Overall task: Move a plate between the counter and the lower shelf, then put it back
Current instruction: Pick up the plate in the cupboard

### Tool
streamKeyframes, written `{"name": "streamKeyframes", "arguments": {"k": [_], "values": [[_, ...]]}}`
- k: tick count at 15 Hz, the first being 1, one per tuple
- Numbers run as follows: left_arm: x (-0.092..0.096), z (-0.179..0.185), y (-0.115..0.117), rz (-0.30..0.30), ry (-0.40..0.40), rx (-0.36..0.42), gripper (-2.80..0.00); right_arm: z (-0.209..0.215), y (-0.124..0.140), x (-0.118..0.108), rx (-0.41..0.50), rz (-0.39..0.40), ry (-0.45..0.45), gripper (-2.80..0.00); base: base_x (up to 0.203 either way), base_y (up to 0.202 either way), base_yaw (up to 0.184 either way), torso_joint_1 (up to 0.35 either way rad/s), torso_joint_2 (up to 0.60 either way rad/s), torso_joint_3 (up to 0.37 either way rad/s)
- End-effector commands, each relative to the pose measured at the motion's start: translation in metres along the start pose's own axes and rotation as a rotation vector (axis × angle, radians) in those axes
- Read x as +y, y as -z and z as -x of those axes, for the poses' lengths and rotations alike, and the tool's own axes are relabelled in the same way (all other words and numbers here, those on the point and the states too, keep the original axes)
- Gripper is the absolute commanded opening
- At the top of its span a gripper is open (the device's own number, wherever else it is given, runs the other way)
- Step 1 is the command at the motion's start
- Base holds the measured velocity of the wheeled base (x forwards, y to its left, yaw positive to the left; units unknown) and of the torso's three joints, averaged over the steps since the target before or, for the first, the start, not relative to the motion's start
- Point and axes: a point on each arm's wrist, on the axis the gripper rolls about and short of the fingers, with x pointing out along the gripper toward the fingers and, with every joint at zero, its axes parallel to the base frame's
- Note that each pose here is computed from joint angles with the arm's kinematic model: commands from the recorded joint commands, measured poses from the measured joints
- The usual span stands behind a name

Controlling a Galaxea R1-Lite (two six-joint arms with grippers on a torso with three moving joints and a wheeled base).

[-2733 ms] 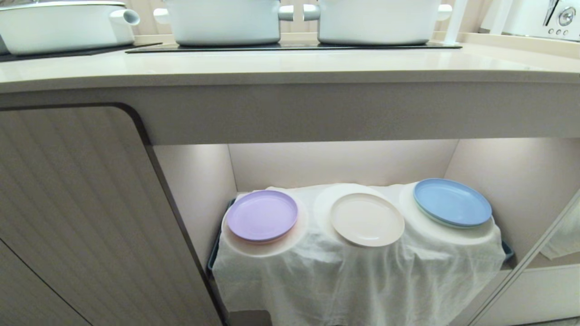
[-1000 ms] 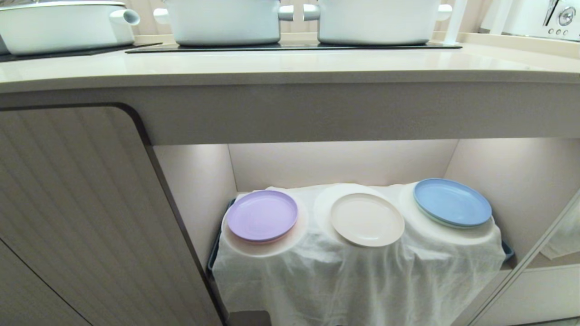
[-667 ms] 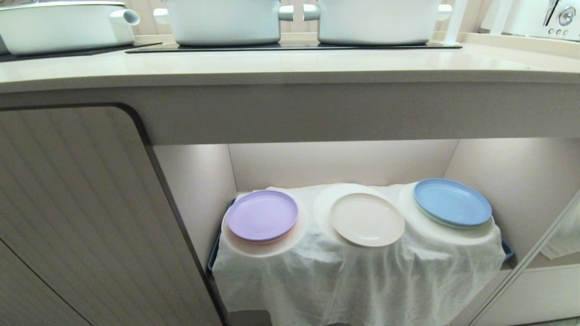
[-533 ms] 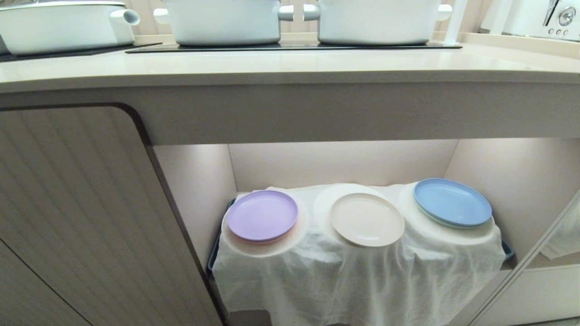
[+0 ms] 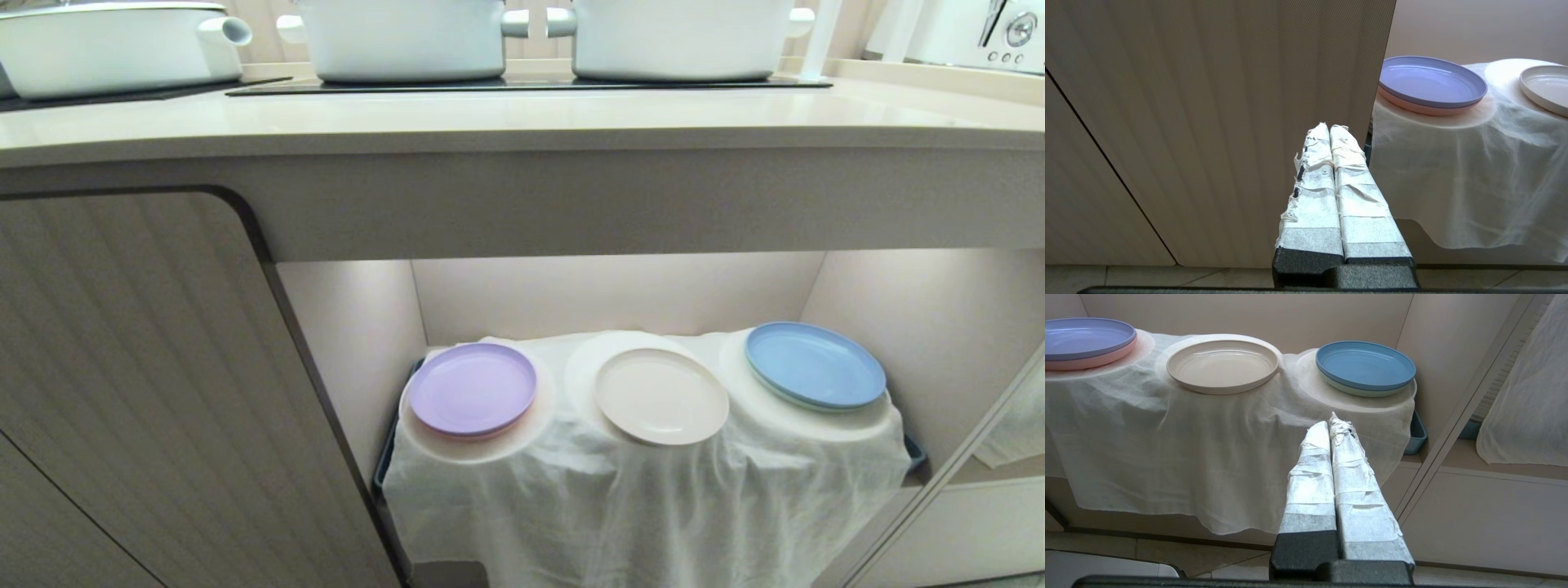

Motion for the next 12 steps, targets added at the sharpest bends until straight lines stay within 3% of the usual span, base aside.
{"name": "streamKeyframes", "arguments": {"k": [1, 12], "values": [[0.0, -0.0001, 0.0, 0.001, 0.0, 0.001, -2.8, -0.0001, 0.0001, 0.0, 0.002, 0.001, -0.001, -2.8, 0.0, 0.0, 0.0, 0.0, 0.0, 0.0], [0.0, -0.0001, 0.0, 0.001, 0.0, 0.001, -2.8, -0.0001, -0.0001, 0.0, 0.001, 0.001, -0.001, -2.8, 0.0, 0.0, 0.0, 0.0, 0.0, 0.0]]}}
